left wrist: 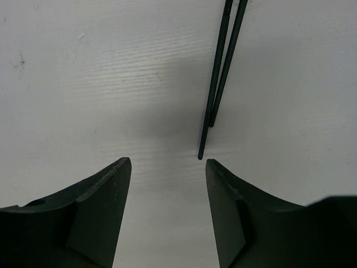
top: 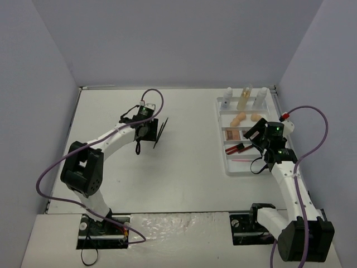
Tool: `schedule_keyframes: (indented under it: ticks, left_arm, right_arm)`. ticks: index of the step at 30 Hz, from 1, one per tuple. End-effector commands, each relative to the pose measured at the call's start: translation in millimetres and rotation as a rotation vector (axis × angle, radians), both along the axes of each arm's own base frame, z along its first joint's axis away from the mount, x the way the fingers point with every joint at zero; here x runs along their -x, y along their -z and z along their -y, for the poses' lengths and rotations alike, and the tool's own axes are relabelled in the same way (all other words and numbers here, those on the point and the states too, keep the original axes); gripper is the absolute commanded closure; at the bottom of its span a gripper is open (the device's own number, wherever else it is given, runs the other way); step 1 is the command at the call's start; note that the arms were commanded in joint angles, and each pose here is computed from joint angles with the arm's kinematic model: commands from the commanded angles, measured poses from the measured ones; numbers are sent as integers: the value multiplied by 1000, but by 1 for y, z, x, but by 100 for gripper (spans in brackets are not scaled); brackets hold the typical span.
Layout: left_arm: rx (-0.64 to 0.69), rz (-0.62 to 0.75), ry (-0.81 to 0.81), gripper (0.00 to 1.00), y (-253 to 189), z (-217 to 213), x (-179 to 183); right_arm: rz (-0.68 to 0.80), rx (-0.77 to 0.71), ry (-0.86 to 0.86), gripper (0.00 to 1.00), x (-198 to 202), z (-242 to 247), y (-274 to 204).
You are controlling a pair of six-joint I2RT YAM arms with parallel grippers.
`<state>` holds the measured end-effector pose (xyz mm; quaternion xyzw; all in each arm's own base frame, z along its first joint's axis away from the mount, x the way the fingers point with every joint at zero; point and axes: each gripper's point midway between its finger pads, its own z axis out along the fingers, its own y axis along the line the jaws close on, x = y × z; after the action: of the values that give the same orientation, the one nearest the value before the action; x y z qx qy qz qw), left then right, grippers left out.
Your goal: Organize the makeup
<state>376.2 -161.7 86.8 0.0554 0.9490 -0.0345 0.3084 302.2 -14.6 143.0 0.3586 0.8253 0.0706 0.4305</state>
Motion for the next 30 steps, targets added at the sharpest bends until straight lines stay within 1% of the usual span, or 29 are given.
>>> schedule_keyframes:
  ticks: [1, 8, 17, 22, 27, 30]
  left_arm:
    - [17, 16, 77, 54, -17, 14, -14]
    - [37, -66, 181, 56, 5, 34, -5]
    - [18, -159, 210, 57, 28, 38, 1]
    - [-4, -186, 212, 62, 34, 36, 0]
    - [-34, -218, 212, 70, 41, 32, 1]
    - [-40, -237, 217, 72, 44, 31, 3]
  right_arm:
    - [54, 67, -132, 20, -16, -8, -24]
    - [60, 50, -176, 19, -20, -16, -20]
    - [64, 35, -193, 18, -23, -19, -16]
    - [64, 33, -198, 18, -23, -21, -16]
    - [69, 31, -202, 18, -24, -21, -16]
    - [70, 32, -204, 18, -24, -22, -17]
